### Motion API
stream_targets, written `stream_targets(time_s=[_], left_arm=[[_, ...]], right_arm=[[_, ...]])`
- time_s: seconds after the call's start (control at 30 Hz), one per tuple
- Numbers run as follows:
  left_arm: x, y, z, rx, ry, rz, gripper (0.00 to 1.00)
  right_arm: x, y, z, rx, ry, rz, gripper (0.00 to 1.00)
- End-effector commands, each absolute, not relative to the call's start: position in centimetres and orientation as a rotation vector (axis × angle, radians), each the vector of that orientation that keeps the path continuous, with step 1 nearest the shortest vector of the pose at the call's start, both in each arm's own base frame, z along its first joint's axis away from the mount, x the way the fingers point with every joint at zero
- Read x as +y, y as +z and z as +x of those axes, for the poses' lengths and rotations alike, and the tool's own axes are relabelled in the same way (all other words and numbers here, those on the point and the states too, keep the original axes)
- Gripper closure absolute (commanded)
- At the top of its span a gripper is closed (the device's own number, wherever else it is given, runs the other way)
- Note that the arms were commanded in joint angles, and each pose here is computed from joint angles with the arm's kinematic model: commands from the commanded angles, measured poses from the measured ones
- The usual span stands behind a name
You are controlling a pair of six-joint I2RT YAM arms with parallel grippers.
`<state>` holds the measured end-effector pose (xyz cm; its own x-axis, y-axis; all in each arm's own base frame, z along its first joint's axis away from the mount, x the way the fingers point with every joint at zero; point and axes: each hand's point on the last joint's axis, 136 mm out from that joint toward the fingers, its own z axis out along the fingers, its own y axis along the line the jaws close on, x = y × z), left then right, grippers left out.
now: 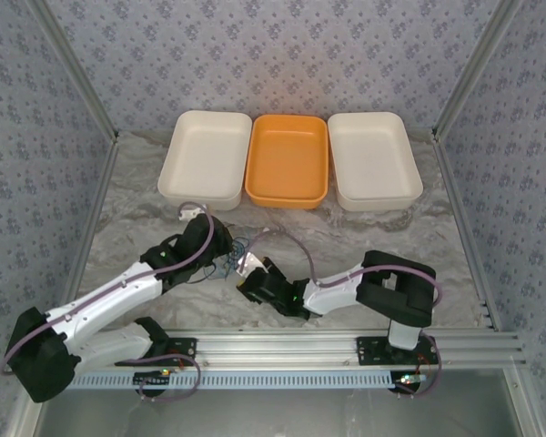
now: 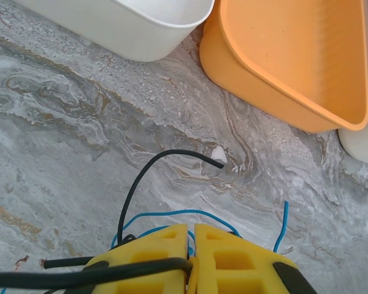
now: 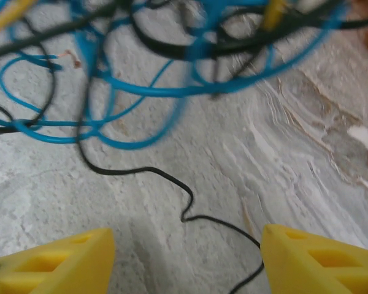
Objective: Untangle the cables
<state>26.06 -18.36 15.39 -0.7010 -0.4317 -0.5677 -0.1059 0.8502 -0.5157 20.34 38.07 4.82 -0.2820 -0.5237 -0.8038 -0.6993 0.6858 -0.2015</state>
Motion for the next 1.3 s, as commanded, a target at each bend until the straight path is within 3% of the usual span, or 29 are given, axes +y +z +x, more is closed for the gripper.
stream_targets(time_s=[0.0, 0.33, 0.37, 0.47, 0.53, 0.77, 0.93, 1.27], left_arm=[[-18.7, 16.0, 26.2, 2.328, -0.609, -0.381, 1.00], [-18.9, 16.2, 26.1, 2.337, -0.622, -0.375, 1.00], [-18.9, 16.3, 26.1, 2.337, -0.621, -0.375, 1.00], [-18.4, 16.6, 26.1, 2.334, -0.597, -0.377, 1.00], [-17.2, 17.0, 26.2, 2.326, -0.542, -0.395, 1.00], [-11.7, 18.4, 27.5, 2.261, -0.446, -0.520, 1.00], [-10.7, 18.2, 28.4, 2.261, -0.477, -0.558, 0.99], [-8.8, 16.2, 28.1, 2.278, -0.423, -0.621, 0.97]], right_arm=[[40.2, 6.6, 20.8, 1.823, 0.183, -0.996, 0.32], [41.3, 6.4, 22.9, 1.820, 0.067, -0.966, 0.39], [41.4, 6.3, 22.9, 1.824, 0.063, -0.971, 0.44], [41.5, 5.7, 22.6, 1.873, 0.091, -1.022, 0.84], [40.8, 5.7, 22.1, 1.914, 0.110, -1.044, 1.00], [34.8, 6.5, 21.3, 2.035, 0.207, -1.008, 1.00], [32.7, 7.9, 21.1, 2.087, 0.313, -1.003, 1.00], [26.9, 12.5, 24.8, 2.117, 0.325, -0.703, 1.00]])
